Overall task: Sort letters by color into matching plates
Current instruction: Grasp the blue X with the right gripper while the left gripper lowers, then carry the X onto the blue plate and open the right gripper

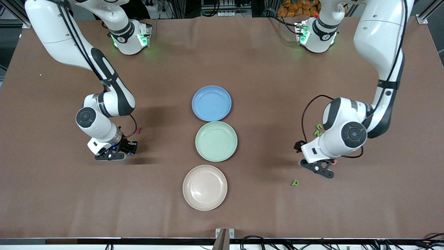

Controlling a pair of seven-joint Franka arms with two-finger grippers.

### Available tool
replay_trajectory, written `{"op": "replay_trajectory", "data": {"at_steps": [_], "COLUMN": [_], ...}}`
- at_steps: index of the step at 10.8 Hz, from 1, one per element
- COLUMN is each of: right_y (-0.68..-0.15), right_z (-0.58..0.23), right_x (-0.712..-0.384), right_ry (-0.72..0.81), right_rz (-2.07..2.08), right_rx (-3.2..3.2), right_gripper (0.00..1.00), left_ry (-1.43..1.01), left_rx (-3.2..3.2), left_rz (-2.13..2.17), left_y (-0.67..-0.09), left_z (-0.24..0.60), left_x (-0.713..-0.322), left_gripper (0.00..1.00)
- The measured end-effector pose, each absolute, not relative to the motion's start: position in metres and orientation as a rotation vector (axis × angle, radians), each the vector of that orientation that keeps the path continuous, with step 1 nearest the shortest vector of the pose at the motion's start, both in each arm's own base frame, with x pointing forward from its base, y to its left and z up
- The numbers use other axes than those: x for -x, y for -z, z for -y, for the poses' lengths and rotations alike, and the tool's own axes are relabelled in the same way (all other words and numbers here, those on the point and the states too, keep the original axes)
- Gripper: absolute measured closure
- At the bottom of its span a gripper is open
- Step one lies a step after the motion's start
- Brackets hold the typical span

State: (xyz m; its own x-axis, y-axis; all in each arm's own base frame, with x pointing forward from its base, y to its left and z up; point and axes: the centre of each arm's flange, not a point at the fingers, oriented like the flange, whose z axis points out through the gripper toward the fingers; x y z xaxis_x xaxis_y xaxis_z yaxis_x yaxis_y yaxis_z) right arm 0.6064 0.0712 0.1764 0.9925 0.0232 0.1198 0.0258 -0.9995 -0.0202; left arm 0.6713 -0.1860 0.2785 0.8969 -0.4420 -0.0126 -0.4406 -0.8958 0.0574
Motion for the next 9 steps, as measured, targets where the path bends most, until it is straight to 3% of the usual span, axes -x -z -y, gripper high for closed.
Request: {"op": "replay_trajectory", "data": {"at_steps": [4,9], "right_y": [-0.186,-0.253], "right_z": [-0.077,-0.133], "right_x": [-0.612,-0.602], "right_ry": [0.214,0.042], "right_rz": [0.043,-0.059], "right_rx": [3.11,3.129], "right_gripper": [0.7,0.7], "left_ry": [0.004,-0.289], "left_rx": [-2.915,-2.94], "left_rz": [0.822,0.812], "left_y": [-0.257,-0.248], "left_z": [0.211,0.179], "left_x": [-0.669,-0.698], "left_gripper": [0.0,0.0]}}
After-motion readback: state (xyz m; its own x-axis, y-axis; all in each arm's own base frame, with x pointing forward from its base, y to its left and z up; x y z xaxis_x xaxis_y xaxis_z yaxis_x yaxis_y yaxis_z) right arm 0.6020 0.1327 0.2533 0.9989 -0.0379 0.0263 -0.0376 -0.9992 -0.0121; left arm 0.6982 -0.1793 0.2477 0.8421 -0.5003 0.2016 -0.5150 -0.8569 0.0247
